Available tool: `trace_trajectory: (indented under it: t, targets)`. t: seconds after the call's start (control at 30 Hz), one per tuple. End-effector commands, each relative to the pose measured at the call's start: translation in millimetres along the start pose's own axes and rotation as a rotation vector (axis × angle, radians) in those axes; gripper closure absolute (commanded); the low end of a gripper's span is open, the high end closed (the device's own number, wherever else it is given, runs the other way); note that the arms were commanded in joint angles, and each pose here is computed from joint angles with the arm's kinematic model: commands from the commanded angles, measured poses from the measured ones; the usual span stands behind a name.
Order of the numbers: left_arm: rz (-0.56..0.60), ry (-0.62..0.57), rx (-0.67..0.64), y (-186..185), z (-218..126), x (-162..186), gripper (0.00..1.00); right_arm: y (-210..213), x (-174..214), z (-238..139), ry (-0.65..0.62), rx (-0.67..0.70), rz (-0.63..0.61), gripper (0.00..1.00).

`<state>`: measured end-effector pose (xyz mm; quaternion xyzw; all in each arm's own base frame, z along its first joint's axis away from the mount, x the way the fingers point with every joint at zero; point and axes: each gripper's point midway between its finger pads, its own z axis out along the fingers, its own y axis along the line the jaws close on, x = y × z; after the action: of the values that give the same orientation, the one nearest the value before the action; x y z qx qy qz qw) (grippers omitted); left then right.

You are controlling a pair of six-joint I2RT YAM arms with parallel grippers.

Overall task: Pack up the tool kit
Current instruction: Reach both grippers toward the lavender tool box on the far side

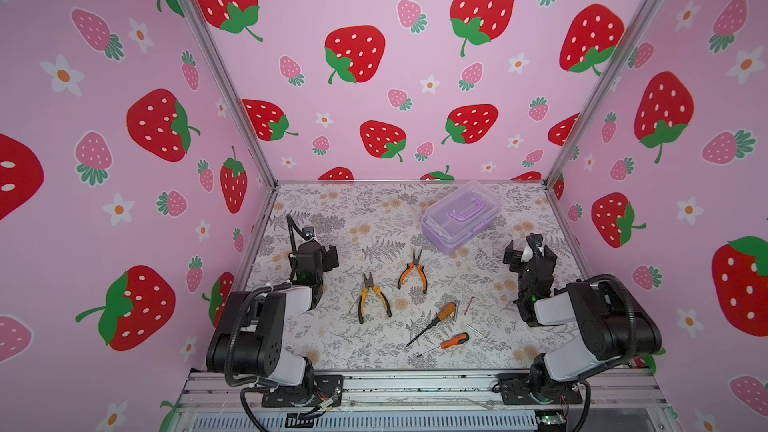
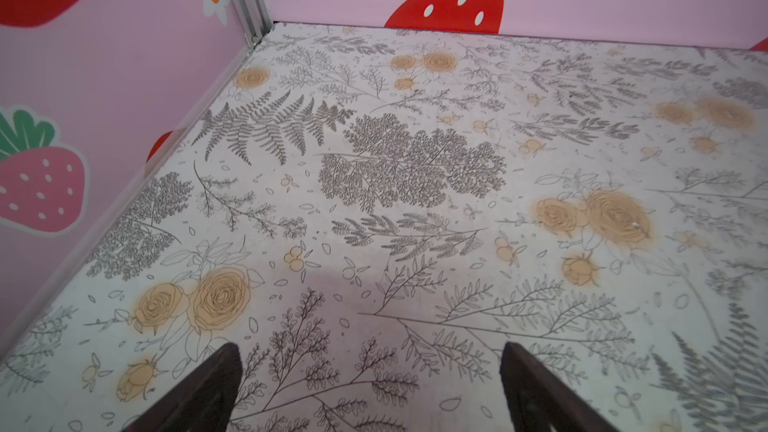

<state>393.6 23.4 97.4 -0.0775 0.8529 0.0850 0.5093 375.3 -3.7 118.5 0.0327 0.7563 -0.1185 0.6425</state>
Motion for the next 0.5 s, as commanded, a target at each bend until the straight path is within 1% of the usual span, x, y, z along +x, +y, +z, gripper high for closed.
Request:
trace_trajectory:
  t: [0.0, 0.07, 0.13, 0.17, 0.2, 0.23, 0.27, 0.3, 0.33, 0.4, 0.47]
  targets:
    - [-0.048, -0.036, -0.058, 7, -21, -70, 0.01, -3, -10, 1, -0.022, 0.019, 0.020, 0.01]
    - [-0.108, -0.062, -0.072, 7, -34, -101, 0.01, -3, -11, -1, -0.030, 0.021, 0.020, 0.01]
    - [-0.206, -0.070, -0.118, 10, -44, -125, 0.01, -3, -14, -4, -0.045, 0.014, 0.019, 0.01]
    - [-0.260, -0.040, -0.127, 10, -47, -131, 0.01, -5, -28, -8, -0.086, 0.031, 0.020, 0.01]
    - [-0.307, -0.010, -0.114, 7, -50, -138, 0.01, -6, -42, -8, -0.070, 0.039, 0.019, 0.01]
    - [-0.334, 0.026, -0.099, 3, -50, -141, 0.01, -6, -55, -11, -0.071, 0.023, 0.018, 0.01]
    - [-0.356, 0.064, -0.066, -4, -52, -147, 0.01, -11, -81, -21, -0.141, 0.028, 0.046, 0.01]
    - [-0.360, 0.083, -0.027, -12, -52, -153, 0.01, -17, -99, -26, -0.172, 0.040, 0.075, 0.01]
    - [-0.359, 0.093, 0.032, -23, -51, -163, 0.01, -23, -110, -26, -0.161, 0.065, 0.088, 0.01]
    - [-0.401, 0.104, 0.098, -37, -48, -177, 0.01, -30, -111, -20, -0.091, 0.123, 0.100, 0.01]
    - [-0.470, 0.110, 0.161, -48, -44, -186, 0.01, -27, -103, -17, -0.066, 0.118, 0.120, 0.01]
